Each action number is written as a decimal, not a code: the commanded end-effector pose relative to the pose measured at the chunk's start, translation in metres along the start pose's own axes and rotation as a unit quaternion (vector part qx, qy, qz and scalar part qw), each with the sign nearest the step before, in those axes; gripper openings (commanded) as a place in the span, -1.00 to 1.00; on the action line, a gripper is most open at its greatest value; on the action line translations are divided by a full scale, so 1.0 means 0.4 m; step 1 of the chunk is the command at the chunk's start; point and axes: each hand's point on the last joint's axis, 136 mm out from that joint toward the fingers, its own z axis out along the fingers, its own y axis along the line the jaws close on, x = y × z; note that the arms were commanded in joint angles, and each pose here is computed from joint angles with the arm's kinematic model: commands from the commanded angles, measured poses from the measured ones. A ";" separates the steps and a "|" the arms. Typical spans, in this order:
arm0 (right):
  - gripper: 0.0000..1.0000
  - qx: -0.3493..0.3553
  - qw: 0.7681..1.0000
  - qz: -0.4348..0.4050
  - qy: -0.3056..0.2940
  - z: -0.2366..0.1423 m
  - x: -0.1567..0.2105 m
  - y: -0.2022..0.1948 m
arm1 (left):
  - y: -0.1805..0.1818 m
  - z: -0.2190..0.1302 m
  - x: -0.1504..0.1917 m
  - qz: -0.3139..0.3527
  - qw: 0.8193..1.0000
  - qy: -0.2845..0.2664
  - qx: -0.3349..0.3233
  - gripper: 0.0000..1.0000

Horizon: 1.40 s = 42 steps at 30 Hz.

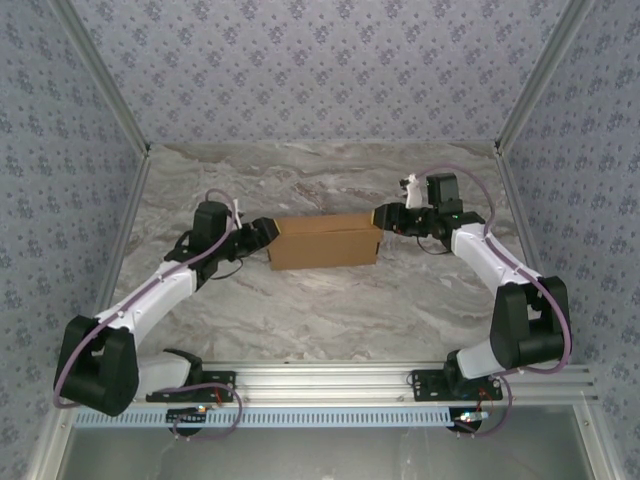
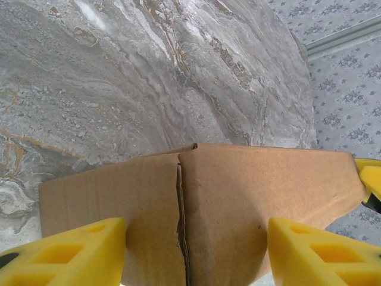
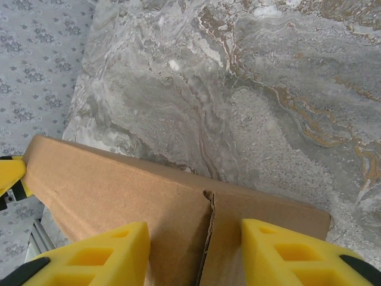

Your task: Fold the paper box

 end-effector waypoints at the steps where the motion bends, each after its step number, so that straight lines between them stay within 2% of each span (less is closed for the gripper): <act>1: -0.16 -0.041 0.999 0.001 0.011 0.013 0.007 0.043 | -0.073 0.019 0.008 0.024 0.999 0.018 0.041 0.20; 15: -0.25 -0.042 0.996 -0.050 -0.053 0.052 -0.192 0.083 | -0.151 0.118 -0.137 0.086 0.995 -0.031 0.045 0.21; 20: -0.27 -0.028 0.994 -0.080 -0.068 0.068 -0.231 0.073 | -0.165 0.156 -0.175 0.097 0.993 -0.039 0.046 0.22; 28: -0.27 -0.015 0.992 -0.109 -0.063 0.073 -0.190 0.060 | -0.130 0.170 -0.149 0.098 0.994 -0.041 0.039 0.23; 29: -0.27 -0.007 0.993 -0.105 -0.053 0.080 -0.157 0.040 | -0.127 0.167 -0.141 0.098 0.994 -0.041 0.038 0.24; 42: -0.17 0.025 0.990 -0.125 -0.053 0.058 -0.021 0.004 | -0.071 0.149 -0.020 0.092 0.995 -0.032 0.019 0.30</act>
